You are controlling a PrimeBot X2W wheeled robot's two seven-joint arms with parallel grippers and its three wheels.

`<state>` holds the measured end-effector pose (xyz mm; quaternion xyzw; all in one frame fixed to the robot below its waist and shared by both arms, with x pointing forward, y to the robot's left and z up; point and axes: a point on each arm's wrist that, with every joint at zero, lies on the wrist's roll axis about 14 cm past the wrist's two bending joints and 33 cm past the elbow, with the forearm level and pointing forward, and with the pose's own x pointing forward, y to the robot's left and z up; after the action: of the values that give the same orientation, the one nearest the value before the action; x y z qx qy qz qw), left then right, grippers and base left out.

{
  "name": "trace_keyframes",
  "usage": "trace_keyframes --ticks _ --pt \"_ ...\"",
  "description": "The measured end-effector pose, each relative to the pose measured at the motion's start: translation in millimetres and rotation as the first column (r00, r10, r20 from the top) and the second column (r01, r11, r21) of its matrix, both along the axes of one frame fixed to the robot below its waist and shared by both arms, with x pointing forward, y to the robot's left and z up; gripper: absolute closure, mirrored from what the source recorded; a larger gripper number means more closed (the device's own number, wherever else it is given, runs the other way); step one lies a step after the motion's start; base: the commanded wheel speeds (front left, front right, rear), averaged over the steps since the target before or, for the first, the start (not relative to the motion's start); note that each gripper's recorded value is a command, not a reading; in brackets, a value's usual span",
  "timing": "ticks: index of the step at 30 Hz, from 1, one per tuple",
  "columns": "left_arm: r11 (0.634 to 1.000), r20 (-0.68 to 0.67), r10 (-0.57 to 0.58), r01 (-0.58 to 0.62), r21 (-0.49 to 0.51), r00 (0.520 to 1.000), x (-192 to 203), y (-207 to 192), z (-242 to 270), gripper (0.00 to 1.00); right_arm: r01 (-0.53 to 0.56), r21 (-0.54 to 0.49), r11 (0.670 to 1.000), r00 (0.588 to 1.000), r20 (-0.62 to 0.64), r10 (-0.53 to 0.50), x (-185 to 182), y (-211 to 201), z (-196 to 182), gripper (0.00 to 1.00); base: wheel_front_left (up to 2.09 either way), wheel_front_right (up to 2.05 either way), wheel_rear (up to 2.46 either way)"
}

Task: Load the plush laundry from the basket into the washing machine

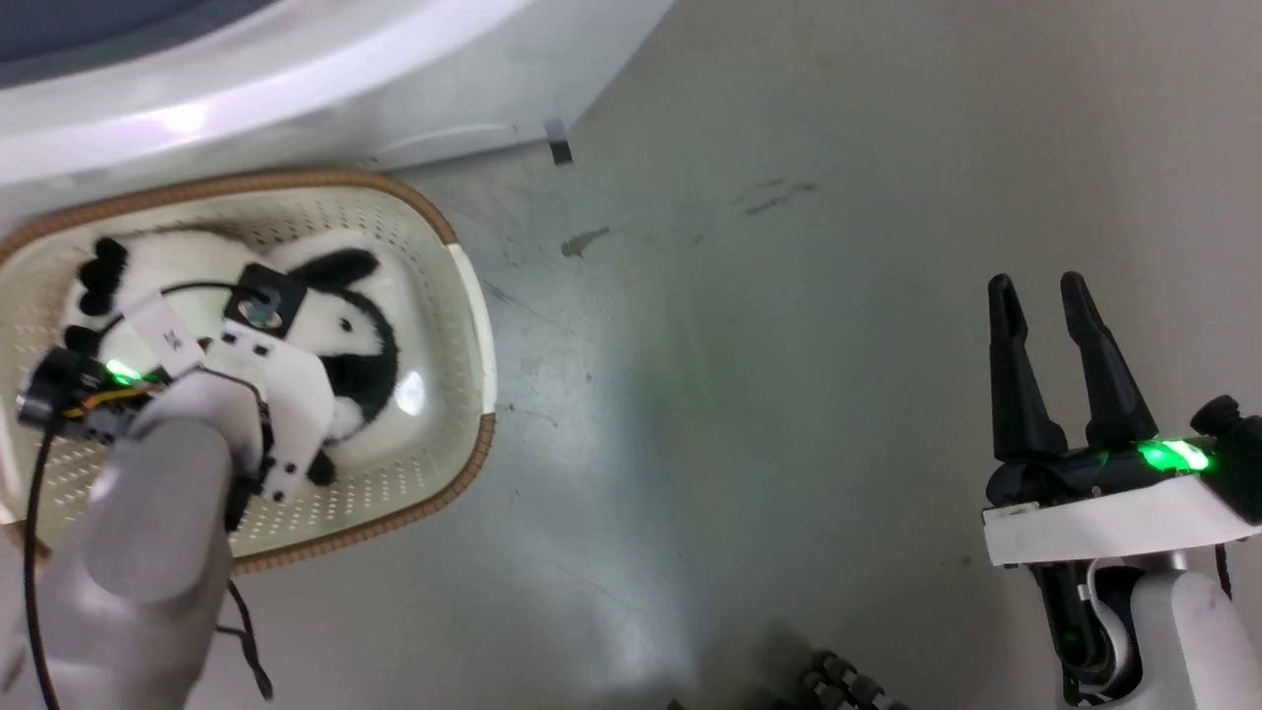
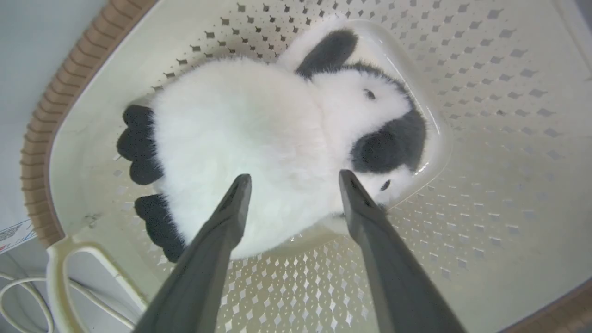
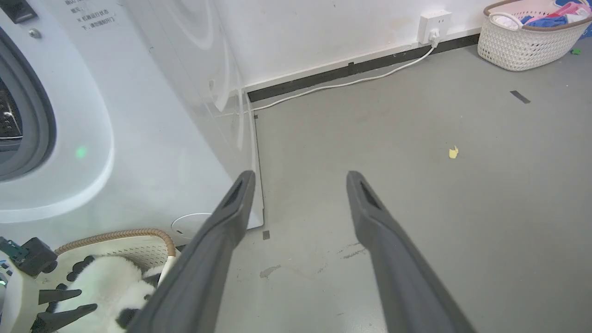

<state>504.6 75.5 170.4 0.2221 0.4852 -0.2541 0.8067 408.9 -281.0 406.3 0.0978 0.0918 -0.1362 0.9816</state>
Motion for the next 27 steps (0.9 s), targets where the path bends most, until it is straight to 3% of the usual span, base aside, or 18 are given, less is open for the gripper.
trace_keyframes --ticks 21,22,24,25,27 --pt "0.988 -0.256 -0.02 0.059 0.144 0.966 0.7 -3.5 -90.3 0.0 0.086 0.018 0.996 0.991 -0.104 -0.084 -5.9 -19.5 -52.1 0.0 0.0 0.0 0.0" --pt "0.987 -0.27 -0.016 0.058 0.148 0.963 -0.3 -4.0 -94.2 0.04 0.089 0.017 0.996 0.99 -0.108 -0.087 -5.9 -20.5 -54.0 0.0 0.0 0.0 0.0" --pt "0.986 -0.3 -0.003 0.052 0.155 0.954 -2.6 -4.2 -101.6 0.56 0.093 0.014 0.996 0.989 -0.115 -0.091 -5.5 -22.3 -57.1 0.0 0.0 0.0 0.0" --pt "0.987 -0.314 0.005 0.045 0.152 0.949 -3.0 -5.5 -104.5 1.0 0.096 0.012 0.995 0.989 -0.115 -0.094 -5.5 -23.5 -58.1 0.0 0.0 0.0 0.0" --pt "0.989 -0.326 0.019 0.03 0.143 0.945 -3.0 -7.3 -107.0 1.0 0.099 0.006 0.995 0.988 -0.118 -0.097 -5.9 -25.0 -58.1 0.0 0.0 0.0 0.0"
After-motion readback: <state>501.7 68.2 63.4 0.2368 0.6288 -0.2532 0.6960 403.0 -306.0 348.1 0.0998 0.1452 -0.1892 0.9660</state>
